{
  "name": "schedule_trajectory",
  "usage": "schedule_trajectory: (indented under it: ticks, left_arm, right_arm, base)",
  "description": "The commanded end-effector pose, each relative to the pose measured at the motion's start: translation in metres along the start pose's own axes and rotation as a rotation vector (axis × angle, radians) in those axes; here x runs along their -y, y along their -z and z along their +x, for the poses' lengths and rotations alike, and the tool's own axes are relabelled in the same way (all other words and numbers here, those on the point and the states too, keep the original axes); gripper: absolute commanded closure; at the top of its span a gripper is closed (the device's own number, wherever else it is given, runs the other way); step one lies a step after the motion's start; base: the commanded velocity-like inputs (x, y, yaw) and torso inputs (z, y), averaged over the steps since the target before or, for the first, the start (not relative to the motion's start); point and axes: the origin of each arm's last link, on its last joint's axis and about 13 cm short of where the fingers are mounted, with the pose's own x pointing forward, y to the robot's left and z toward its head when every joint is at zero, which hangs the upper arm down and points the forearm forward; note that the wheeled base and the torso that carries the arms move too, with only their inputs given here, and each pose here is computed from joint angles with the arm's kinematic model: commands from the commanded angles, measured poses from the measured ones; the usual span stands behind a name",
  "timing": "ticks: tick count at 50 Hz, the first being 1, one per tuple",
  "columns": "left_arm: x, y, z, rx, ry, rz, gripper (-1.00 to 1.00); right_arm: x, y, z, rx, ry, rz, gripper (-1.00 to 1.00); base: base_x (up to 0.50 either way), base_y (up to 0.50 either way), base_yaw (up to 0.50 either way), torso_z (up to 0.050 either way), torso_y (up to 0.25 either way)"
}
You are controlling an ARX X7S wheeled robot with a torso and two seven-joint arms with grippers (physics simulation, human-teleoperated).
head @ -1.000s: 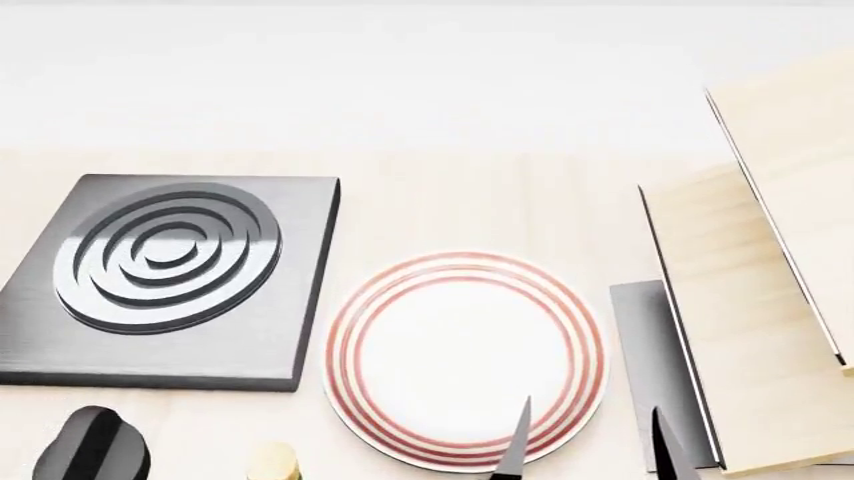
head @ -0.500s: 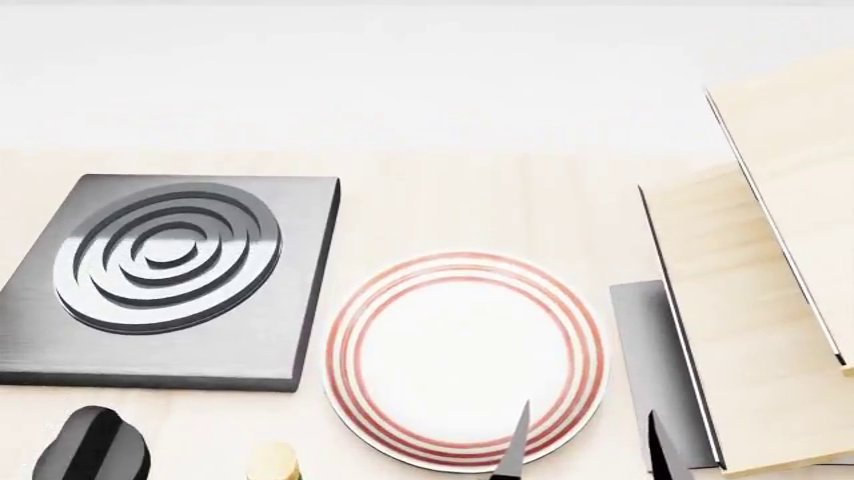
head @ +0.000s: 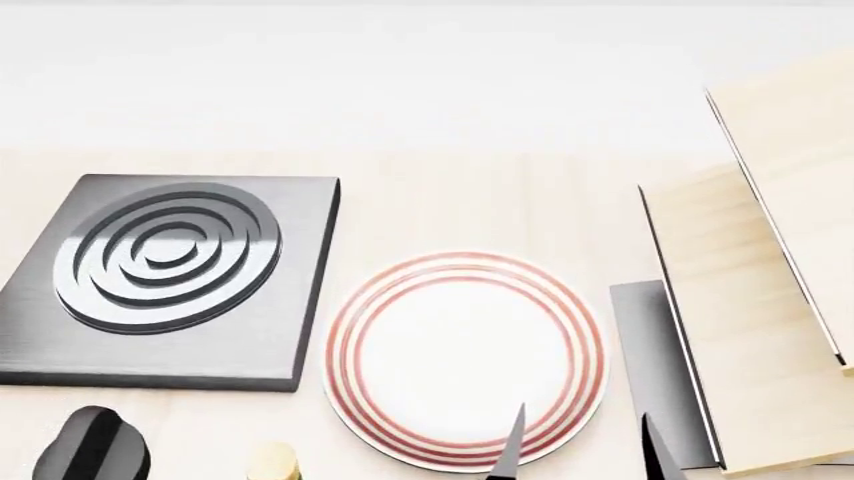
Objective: Pick up the akita bowl and put it on the plate.
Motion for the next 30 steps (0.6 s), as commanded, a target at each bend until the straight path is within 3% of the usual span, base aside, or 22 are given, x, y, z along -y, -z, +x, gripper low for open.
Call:
schedule_trajectory:
  ticks: [1, 12, 14, 15, 17, 19, 30]
  left_arm:
    - [-0.007, -0.013, 0.008, -0.06, 0.029, 0.024, -1.0]
    - [-0.006, -0.018, 0.024, -0.183, 0.11, 0.056, -1.0]
    - [-0.005, -0.016, 0.026, -0.219, 0.132, 0.071, -1.0]
    - [-0.006, -0.015, 0.028, -0.226, 0.098, 0.116, -1.0]
    - [-0.005, -0.016, 0.027, -0.251, 0.144, 0.091, -1.0]
    - [-0.005, -0.016, 0.027, -0.263, 0.146, 0.121, -1.0]
    - [-0.007, -0.016, 0.031, -0.364, 0.176, 0.128, -1.0]
  right_arm:
    - [0.0, 0.001, 0.002, -0.007, 0.001, 0.0, -1.0]
    - [0.0, 0.005, 0.005, -0.023, -0.002, 0.0, -1.0]
    - [0.0, 0.005, 0.005, -0.024, 0.0, 0.0, -1.0]
    - [0.001, 0.006, 0.006, -0.025, 0.001, 0.002, -1.0]
    - [0.001, 0.006, 0.006, -0.027, 0.003, 0.006, -1.0]
    - [0.0, 0.007, 0.006, -0.031, 0.0, 0.006, -1.0]
    - [0.001, 0.009, 0.007, -0.038, 0.004, 0.007, -1.0]
  base:
    - [0.0, 0.0, 0.0, 0.0, 0.0]
    - [0.0, 0.0, 0.0, 0.0, 0.0]
    - [0.0, 0.0, 0.0, 0.0, 0.0]
    - [0.0, 0.0, 0.0, 0.0, 0.0]
    - [0.0, 0.0, 0.0, 0.0, 0.0]
    - [0.0, 0.0, 0.0, 0.0, 0.0]
    - [0.0, 0.0, 0.0, 0.0, 0.0]
